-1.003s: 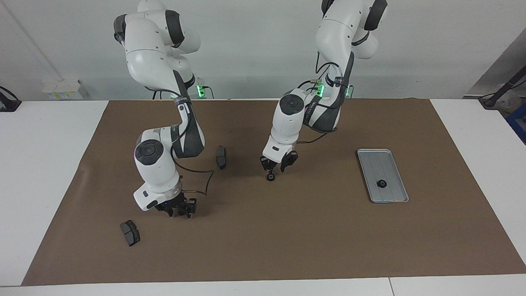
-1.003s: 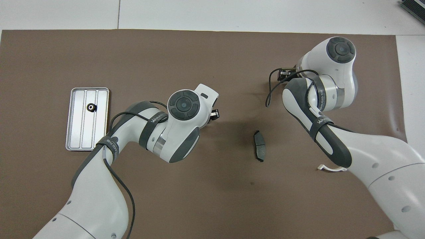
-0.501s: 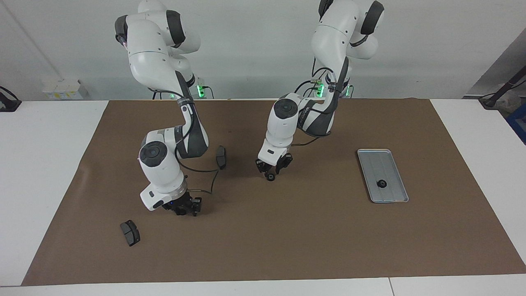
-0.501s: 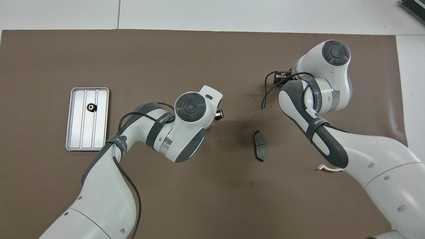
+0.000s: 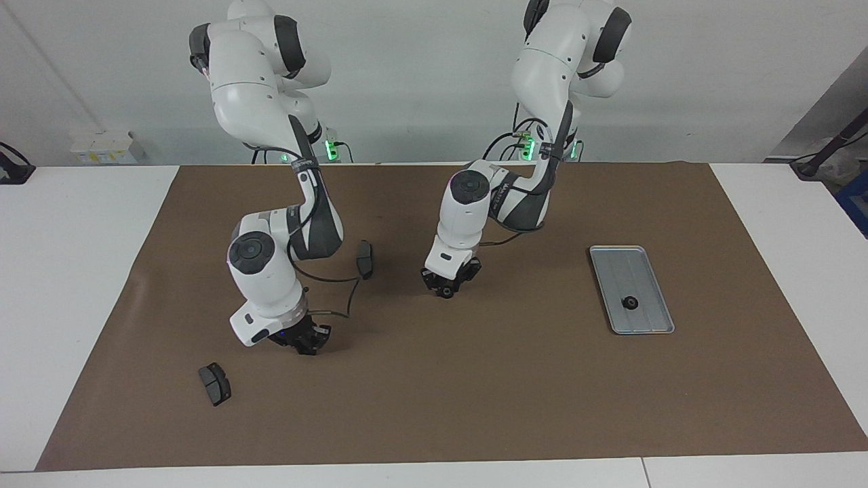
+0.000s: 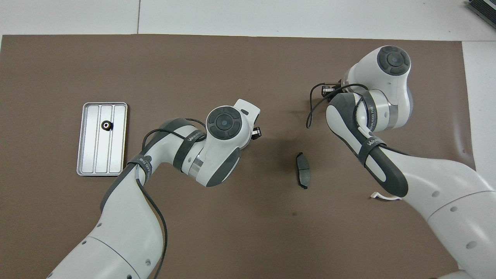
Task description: Pick bearing gear from pile to tray
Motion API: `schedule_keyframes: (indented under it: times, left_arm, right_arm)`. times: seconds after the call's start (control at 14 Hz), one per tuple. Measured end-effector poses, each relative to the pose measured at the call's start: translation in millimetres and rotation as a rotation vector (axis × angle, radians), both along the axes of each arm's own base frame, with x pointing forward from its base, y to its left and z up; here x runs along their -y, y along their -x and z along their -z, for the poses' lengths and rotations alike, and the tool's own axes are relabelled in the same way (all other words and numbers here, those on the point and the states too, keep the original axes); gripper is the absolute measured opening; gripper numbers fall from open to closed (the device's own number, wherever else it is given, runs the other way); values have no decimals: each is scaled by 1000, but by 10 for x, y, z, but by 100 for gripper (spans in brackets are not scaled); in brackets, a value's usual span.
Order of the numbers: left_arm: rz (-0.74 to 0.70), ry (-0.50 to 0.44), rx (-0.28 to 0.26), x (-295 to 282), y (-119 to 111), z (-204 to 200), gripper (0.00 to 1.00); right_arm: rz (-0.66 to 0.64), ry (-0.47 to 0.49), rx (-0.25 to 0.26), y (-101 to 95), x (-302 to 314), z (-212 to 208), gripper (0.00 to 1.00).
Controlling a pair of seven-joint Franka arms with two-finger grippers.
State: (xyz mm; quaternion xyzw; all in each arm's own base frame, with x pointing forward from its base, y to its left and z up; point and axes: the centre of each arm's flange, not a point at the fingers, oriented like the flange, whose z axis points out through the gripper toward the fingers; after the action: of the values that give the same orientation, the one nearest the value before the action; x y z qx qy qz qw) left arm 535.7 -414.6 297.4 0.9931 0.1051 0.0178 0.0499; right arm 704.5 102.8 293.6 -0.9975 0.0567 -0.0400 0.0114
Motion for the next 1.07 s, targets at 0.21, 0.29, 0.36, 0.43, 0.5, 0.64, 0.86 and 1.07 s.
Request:
schedule_keyframes:
  times: [0.21,0.29,0.36,0.43,0.5,0.64,0.86,1.07]
  left_arm:
    - [0,1,1,3,-1,-6,35]
    - [0,0,1,4,-1,-4,35]
    - [0,0,1,5,-2,-5,35]
    - [0,0,0,4,-4,-8,35]
    - [-1,-2,-1,0,-12,-17,35]
    - [-12,-9,-2,-40,-98,-114,35]
    - [-61,-42,-26,-391,-443,-405,35]
    - [-75,-68,-55,-1311,-930,-653,35]
  right_arm:
    - [0,-2,16,-15,-3,-104,24]
    - [0,-3,26,-19,-5,-170,24]
    - [0,-5,35,-20,-8,-245,24]
    - [-2,-6,42,-15,-16,-321,24]
    - [-4,-7,43,-4,-30,-400,24]
    - [-13,-10,40,42,-121,-562,24]
    - [-6,-18,38,150,-482,-744,24]
    - [32,-32,34,309,-1051,-766,24]
